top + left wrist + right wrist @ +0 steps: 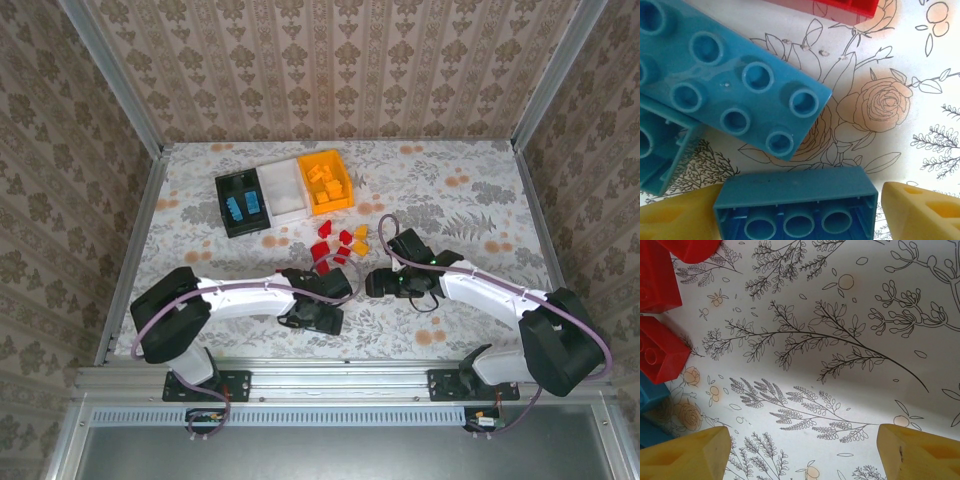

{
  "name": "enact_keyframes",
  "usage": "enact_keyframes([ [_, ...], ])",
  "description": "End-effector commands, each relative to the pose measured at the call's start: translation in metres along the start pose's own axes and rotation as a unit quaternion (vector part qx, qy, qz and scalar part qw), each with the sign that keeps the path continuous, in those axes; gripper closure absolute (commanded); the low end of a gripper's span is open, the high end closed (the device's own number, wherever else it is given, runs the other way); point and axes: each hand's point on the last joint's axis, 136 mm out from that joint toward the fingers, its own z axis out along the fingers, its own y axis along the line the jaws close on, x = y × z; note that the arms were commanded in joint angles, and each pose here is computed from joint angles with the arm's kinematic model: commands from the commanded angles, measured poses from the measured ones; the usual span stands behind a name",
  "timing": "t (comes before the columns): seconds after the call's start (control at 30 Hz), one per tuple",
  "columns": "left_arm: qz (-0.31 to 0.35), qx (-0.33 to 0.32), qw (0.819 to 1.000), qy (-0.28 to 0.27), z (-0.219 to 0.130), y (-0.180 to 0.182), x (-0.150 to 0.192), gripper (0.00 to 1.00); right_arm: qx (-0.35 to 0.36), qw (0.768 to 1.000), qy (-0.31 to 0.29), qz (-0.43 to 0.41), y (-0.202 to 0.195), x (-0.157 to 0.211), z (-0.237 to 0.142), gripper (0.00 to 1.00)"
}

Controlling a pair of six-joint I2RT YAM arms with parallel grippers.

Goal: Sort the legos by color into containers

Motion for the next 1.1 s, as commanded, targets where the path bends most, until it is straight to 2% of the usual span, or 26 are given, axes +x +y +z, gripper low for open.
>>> enact_keyframes([
  [0.0, -0.002, -0.005, 1.0, 0.007, 0.003, -0.001, 0.002, 0.23, -0.009, 1.0, 0.002, -0.004, 0.001, 0.002, 0.0, 0.21],
  [0.27, -0.005, -0.014, 1.0, 0.005, 0.003, 0.004, 0.005, 0.37, -0.013, 1.0, 0.001, -0.002, 0.003, 0.001, -0.001, 0.21],
  [0.37, -0.007, -0.01, 1.0, -0.001, -0.005, 0.006, 0.005, 0.38, -0.014, 1.0, 0.0, -0.002, 0.003, 0.0, -0.001, 0.21],
  [0.6, -0.019, -0.002, 0.998, -0.055, -0.063, 0.027, -0.007, 0.38, -0.018, 1.0, 0.002, 0.0, 0.006, -0.003, 0.003, 0.21],
  [0.73, -0.039, 0.008, 0.994, -0.101, -0.104, 0.061, -0.033, 0.38, -0.026, 1.0, 0.005, 0.004, 0.011, -0.007, 0.008, 0.21],
  [0.93, -0.092, 0.024, 0.98, -0.176, -0.162, 0.127, -0.089, 0.39, -0.024, 1.0, 0.015, 0.005, 0.013, -0.007, 0.015, 0.22],
  [1.07, -0.128, 0.03, 0.971, -0.201, -0.18, 0.168, -0.128, 0.39, -0.02, 1.0, 0.017, 0.006, 0.012, -0.008, 0.018, 0.22],
])
